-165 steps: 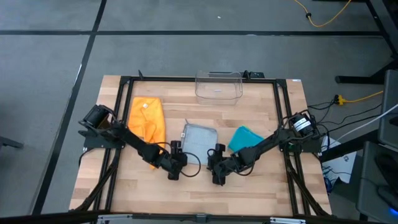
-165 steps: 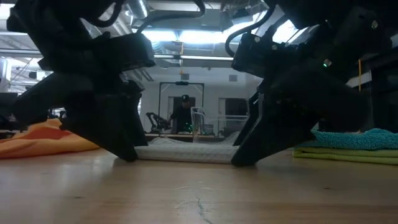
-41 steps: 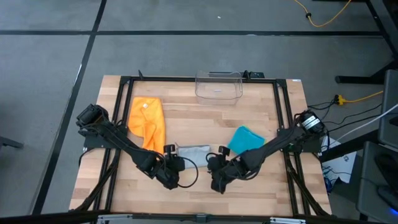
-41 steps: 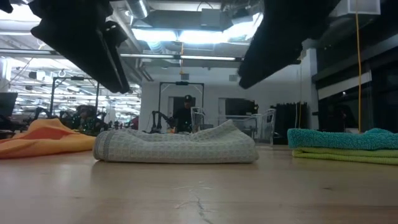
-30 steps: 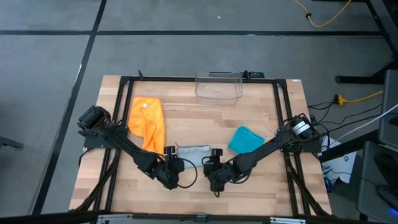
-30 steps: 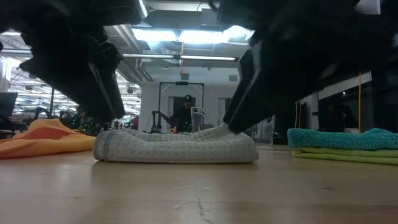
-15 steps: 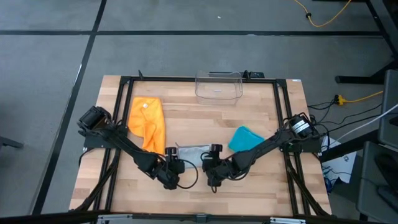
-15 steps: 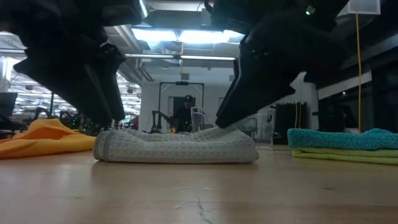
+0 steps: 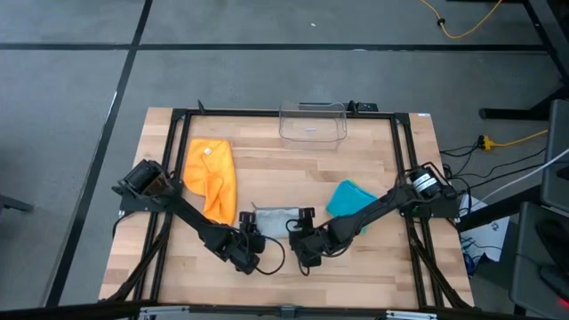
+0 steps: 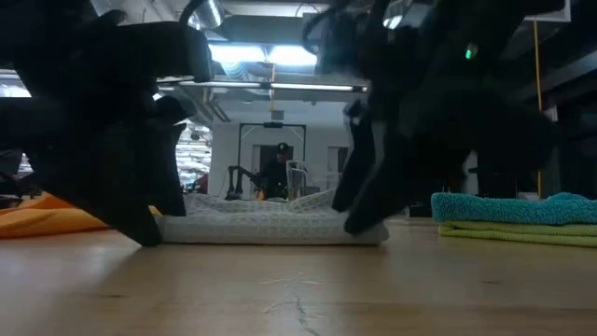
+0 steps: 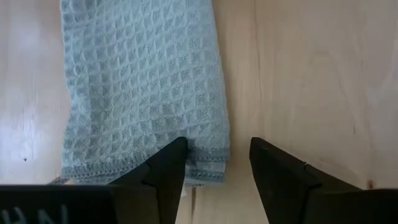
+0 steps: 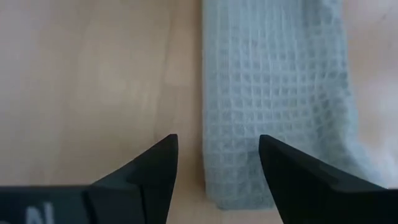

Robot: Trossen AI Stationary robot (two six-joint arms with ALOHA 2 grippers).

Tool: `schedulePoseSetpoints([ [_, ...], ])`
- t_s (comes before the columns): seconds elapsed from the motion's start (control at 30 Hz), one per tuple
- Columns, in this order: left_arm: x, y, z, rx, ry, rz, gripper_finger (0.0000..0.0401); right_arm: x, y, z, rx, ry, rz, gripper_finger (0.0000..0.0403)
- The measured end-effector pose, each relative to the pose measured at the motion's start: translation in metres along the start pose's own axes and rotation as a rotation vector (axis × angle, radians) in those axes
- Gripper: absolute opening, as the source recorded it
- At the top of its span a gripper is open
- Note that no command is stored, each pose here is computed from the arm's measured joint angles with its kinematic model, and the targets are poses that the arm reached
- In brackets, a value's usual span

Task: Fold microfiber towels
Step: Put the gray microfiber towel into the transparent bin

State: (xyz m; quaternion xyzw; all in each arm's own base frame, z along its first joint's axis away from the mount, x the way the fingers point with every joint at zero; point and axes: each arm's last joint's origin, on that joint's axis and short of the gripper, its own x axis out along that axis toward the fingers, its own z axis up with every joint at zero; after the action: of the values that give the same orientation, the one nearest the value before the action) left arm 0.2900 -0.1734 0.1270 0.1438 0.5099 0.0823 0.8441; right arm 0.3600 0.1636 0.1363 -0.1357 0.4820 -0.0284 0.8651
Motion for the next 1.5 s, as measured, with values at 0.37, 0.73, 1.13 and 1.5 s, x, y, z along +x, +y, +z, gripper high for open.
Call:
schedulePoseSetpoints([
  [0.37,0.008,0.012,0.003,-0.020,0.050,-0.046,0.0173,0.030,-0.020,-0.006,0.072,0.099,0.054,0.0208],
  [0.73,0.027,0.035,0.009,-0.068,0.101,-0.044,0.0115,0.035,-0.028,-0.006,0.144,0.104,0.042,0.0141],
  [1.13,0.030,0.035,0.006,-0.062,0.084,0.057,0.0005,0.035,-0.029,-0.007,0.174,0.107,0.020,0.0022],
  [1.5,0.019,0.039,0.015,-0.058,0.084,0.050,0.0002,0.020,-0.036,0.005,0.183,0.134,-0.039,0.0022],
])
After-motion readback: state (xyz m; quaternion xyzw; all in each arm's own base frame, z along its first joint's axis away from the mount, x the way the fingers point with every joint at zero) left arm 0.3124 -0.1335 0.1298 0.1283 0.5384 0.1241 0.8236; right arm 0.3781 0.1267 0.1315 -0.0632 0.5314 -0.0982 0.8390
